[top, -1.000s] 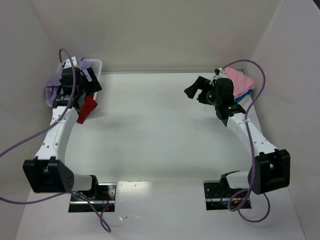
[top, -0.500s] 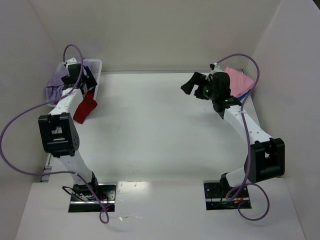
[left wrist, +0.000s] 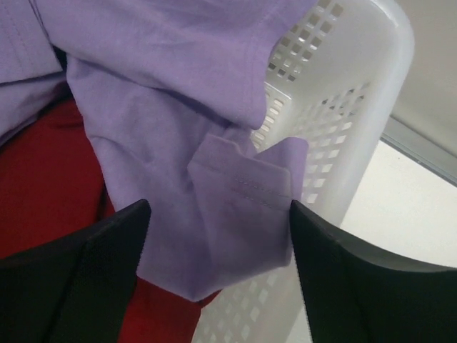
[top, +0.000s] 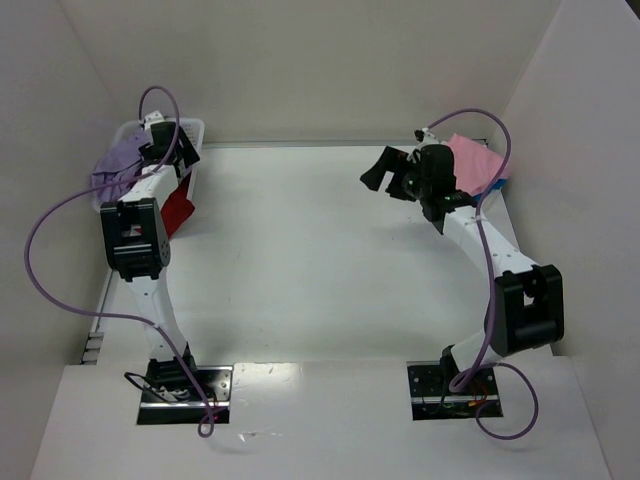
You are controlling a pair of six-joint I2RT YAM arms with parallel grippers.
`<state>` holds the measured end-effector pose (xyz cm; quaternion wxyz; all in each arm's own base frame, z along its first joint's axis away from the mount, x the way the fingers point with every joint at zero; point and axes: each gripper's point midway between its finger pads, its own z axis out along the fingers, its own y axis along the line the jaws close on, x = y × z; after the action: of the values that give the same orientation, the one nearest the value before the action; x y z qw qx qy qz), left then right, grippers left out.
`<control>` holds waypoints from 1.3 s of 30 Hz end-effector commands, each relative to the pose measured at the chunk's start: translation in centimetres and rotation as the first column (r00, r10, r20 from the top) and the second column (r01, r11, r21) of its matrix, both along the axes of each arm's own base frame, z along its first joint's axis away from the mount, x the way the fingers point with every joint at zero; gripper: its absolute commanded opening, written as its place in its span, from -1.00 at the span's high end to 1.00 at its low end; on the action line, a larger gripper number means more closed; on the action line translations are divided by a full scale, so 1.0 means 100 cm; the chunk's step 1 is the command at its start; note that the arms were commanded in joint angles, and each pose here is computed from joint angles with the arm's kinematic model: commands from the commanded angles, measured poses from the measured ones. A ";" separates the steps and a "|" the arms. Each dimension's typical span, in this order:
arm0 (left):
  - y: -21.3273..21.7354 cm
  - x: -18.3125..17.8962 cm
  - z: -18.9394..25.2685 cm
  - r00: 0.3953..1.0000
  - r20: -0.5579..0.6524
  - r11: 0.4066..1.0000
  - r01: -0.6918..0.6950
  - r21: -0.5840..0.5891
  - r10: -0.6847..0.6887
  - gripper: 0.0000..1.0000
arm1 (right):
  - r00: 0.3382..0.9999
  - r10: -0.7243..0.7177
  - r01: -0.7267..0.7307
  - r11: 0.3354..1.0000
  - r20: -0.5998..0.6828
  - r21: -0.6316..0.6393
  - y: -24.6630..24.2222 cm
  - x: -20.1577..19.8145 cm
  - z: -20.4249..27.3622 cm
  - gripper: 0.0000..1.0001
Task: Fold and stack the t-shirts
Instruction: Grab crumpled tshirt from bin with the left arm, then move the tshirt to the center of the board
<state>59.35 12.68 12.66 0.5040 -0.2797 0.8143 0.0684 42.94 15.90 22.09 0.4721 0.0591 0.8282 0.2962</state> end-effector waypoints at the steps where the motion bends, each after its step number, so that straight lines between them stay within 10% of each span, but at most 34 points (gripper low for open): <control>1: 0.014 0.011 0.012 0.996 0.065 0.998 -0.060 0.026 0.058 -0.58 | 0.997 0.008 -0.008 1.000 0.076 -0.002 0.004 0.010 0.025 -1.00; 9: -0.001 0.012 0.046 0.995 0.091 0.999 0.042 0.025 -0.044 1.00 | 0.995 0.004 -0.005 1.000 0.102 0.012 0.004 0.011 0.037 -1.00; 19: -0.137 -0.022 0.252 0.818 0.251 0.856 0.502 0.126 -0.517 1.00 | 0.982 -0.003 -0.005 0.999 0.190 0.042 0.005 0.012 0.080 -1.00; 24: -0.299 -0.109 0.320 0.597 0.205 0.630 0.745 0.218 -0.776 1.00 | 0.972 0.015 -0.028 0.998 0.235 0.055 0.010 0.015 0.101 -1.00; 28: -0.449 -0.233 0.366 0.269 0.231 0.327 0.906 0.268 -0.935 1.00 | 0.956 -0.025 0.010 0.999 0.293 0.054 0.000 0.007 0.128 -1.00; 30: -0.455 -0.269 0.379 0.247 0.230 0.305 0.914 0.267 -0.941 1.00 | 0.947 -0.044 0.030 0.998 0.317 0.047 -0.005 0.002 0.136 -1.00; 39: -0.385 -0.298 0.379 0.533 0.220 0.575 0.778 0.252 -0.817 1.00 | 0.954 -0.095 0.083 0.995 0.286 0.054 -0.023 -0.009 0.121 -1.00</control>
<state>29.10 -30.47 49.83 0.5820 0.2264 0.7510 -0.2146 42.48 14.53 33.50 0.5818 0.0563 0.7529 0.3024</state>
